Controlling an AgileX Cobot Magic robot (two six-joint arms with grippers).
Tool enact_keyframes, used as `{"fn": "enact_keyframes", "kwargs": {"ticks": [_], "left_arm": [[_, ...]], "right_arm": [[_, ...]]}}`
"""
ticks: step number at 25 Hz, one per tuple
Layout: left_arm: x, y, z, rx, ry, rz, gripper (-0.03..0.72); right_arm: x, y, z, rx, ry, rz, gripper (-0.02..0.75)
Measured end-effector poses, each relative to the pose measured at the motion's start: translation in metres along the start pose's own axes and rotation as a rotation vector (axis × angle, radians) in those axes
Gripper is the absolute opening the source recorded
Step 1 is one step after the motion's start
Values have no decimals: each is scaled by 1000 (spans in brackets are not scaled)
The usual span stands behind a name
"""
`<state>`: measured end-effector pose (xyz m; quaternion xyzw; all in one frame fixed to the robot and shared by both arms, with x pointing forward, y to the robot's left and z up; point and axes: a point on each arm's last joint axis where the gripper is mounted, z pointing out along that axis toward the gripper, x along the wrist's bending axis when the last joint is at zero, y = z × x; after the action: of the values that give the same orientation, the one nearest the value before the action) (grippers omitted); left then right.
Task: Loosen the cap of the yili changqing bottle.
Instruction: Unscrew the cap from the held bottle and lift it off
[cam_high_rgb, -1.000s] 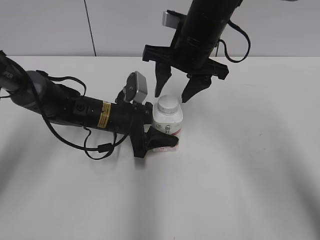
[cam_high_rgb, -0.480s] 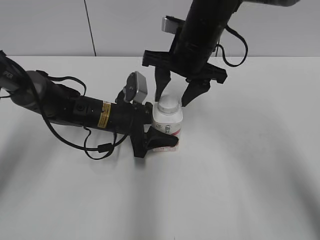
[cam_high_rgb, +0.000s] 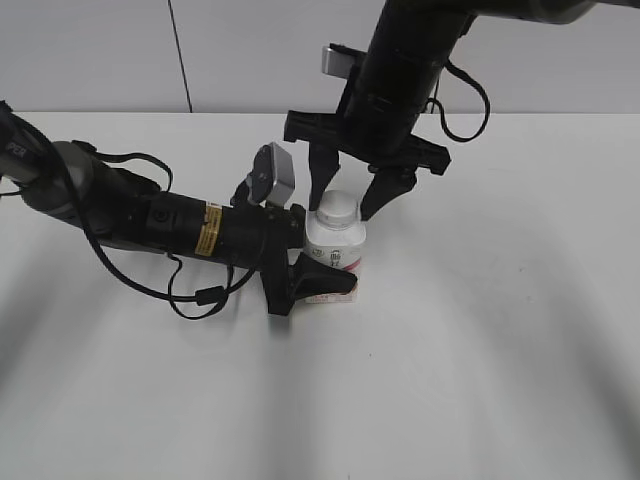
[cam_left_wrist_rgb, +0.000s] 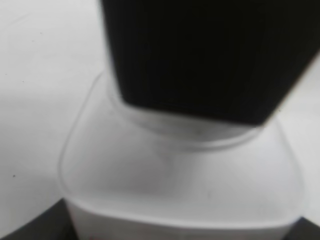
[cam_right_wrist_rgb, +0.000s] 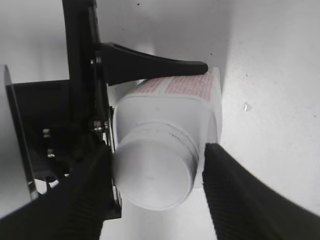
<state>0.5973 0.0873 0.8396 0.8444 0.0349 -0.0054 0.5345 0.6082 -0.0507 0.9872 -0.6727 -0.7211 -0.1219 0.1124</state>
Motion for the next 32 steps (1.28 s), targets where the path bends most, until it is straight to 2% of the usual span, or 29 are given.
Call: {"fn": "enact_keyframes", "kwargs": {"ticks": [4, 17, 32], "left_arm": [[0, 0, 0, 0, 0, 0, 427], [0, 0, 0, 0, 0, 2, 427], [0, 0, 0, 1, -1, 6, 411]], "right_arm": [[1, -1, 0, 4, 6, 1, 402], [1, -1, 0, 16, 3, -52, 399], [1, -2, -1, 26, 6, -623, 398]]}}
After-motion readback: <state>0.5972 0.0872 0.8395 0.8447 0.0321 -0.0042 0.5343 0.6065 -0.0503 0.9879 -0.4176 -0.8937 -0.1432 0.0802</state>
